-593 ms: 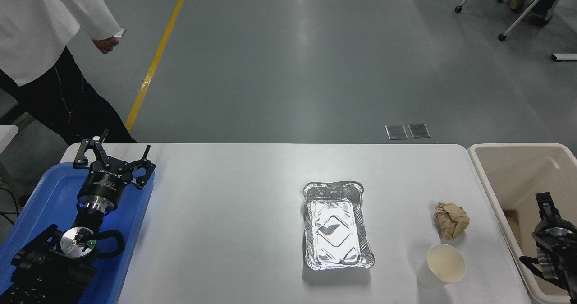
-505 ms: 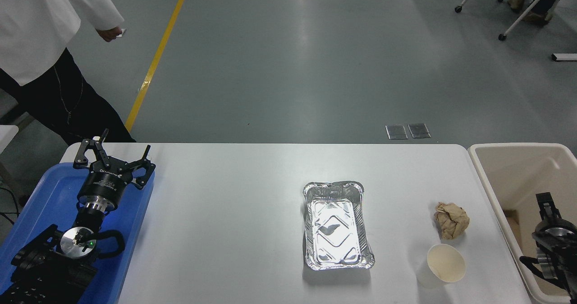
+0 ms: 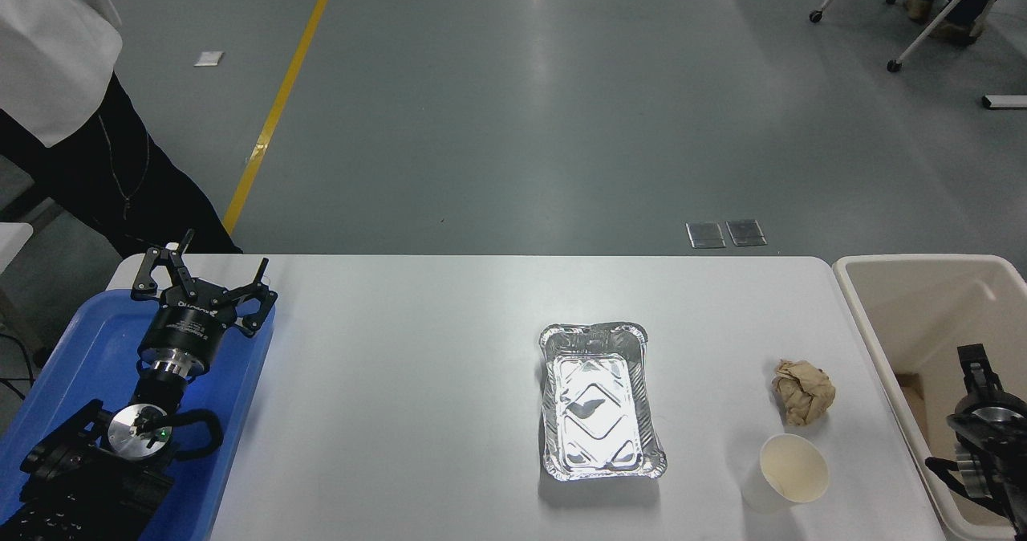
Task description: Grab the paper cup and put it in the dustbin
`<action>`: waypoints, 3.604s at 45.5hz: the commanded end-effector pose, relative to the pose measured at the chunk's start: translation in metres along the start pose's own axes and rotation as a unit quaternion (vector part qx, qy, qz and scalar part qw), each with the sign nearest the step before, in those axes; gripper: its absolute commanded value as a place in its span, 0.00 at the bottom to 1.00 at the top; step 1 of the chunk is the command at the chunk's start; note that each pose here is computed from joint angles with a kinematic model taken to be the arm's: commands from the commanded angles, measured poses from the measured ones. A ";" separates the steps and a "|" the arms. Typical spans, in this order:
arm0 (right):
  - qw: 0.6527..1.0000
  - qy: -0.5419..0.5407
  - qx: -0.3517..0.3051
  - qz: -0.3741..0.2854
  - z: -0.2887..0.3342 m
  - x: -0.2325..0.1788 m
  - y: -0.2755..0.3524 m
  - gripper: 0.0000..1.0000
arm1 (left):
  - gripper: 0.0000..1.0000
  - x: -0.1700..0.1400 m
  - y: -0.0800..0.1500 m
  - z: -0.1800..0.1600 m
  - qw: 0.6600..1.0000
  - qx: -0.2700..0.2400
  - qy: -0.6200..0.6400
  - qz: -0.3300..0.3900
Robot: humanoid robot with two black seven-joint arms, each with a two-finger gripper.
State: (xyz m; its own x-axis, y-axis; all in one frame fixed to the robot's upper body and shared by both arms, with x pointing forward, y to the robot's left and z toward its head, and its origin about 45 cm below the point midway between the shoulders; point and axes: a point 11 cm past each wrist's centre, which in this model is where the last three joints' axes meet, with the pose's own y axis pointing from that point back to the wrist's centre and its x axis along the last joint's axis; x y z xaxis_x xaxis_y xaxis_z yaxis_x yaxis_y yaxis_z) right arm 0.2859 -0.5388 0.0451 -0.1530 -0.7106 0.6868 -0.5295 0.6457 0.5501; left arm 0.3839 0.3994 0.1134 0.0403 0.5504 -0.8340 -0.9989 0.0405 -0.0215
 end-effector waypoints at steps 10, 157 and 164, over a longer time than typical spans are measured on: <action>1.000 0.002 0.012 -0.002 -0.015 0.005 -0.002 1.00 | 0.99 -0.001 -0.001 0.000 1.000 0.000 0.000 -0.001; 0.812 0.350 -0.029 -0.466 -0.024 0.051 0.199 1.00 | 0.99 0.000 0.000 0.000 1.000 0.002 -0.001 0.000; 0.818 0.337 -0.026 -0.465 -0.011 0.032 0.196 1.00 | 0.99 0.000 0.000 0.000 1.000 0.002 -0.001 0.000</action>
State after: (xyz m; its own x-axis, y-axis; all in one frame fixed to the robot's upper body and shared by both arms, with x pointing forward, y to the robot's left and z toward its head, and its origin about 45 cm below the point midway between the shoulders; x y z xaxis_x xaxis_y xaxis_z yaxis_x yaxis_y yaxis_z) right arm 0.2204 -0.4251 0.2268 0.8474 -0.5273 0.0626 -0.1305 -0.0926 0.9871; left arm 0.3838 0.3994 0.1134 0.0407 0.5527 -0.8324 -0.9988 0.0440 -0.0196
